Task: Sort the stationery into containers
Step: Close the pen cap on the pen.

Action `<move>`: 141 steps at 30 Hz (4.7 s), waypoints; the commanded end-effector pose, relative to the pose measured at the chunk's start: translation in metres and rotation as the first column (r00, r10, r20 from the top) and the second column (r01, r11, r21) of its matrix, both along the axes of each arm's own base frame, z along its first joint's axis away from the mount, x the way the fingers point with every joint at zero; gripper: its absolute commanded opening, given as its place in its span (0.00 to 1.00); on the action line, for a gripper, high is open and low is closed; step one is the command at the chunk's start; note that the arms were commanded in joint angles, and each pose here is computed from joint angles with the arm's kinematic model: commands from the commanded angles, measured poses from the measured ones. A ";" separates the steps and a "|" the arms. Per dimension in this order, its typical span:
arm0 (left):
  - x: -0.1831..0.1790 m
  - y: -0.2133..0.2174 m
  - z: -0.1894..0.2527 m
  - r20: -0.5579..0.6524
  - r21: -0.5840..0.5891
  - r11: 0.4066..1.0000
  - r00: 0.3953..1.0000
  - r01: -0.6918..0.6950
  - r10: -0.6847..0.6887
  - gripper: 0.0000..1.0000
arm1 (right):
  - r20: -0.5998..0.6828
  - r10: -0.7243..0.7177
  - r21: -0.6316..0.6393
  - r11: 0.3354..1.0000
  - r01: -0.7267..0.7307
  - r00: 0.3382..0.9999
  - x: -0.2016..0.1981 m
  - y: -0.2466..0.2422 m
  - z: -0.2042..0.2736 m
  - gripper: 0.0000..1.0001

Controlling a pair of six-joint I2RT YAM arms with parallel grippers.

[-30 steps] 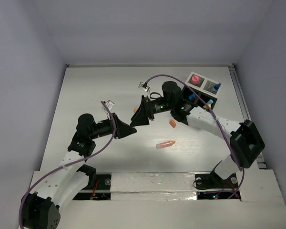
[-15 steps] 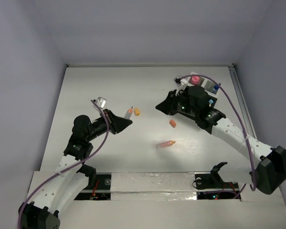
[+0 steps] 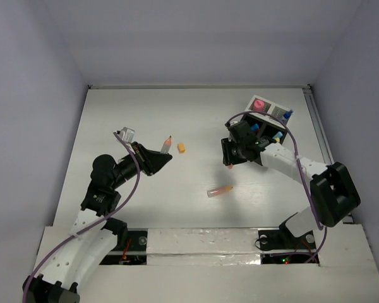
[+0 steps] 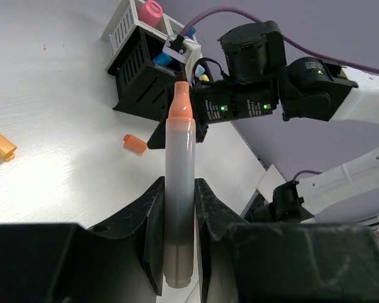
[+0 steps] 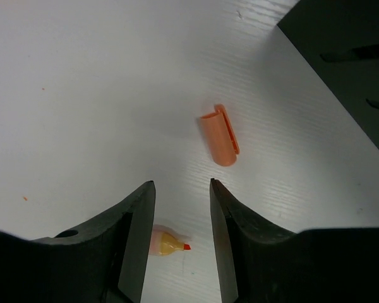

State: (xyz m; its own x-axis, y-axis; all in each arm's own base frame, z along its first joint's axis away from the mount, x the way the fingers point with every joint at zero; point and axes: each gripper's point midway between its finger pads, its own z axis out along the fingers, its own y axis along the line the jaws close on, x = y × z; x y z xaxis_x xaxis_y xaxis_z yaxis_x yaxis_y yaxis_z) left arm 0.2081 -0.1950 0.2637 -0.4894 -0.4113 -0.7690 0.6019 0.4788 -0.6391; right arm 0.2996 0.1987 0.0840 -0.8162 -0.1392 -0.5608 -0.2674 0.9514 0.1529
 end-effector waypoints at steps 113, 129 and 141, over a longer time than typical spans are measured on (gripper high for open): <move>0.003 -0.001 0.012 0.045 -0.025 1.000 0.999 0.006 -0.005 0.00 | 0.261 0.462 -0.141 0.887 -0.440 0.848 0.077 0.096 0.039 0.00; -0.005 -0.024 0.048 0.073 -0.101 0.976 0.980 0.192 -0.185 0.00 | 0.587 0.118 0.660 0.504 -0.557 0.801 0.020 0.175 0.250 0.00; -0.012 -0.034 0.080 0.131 -0.196 0.927 0.945 0.321 -0.300 0.00 | 0.626 -0.084 0.775 0.171 -0.608 0.775 -0.005 0.152 0.320 0.00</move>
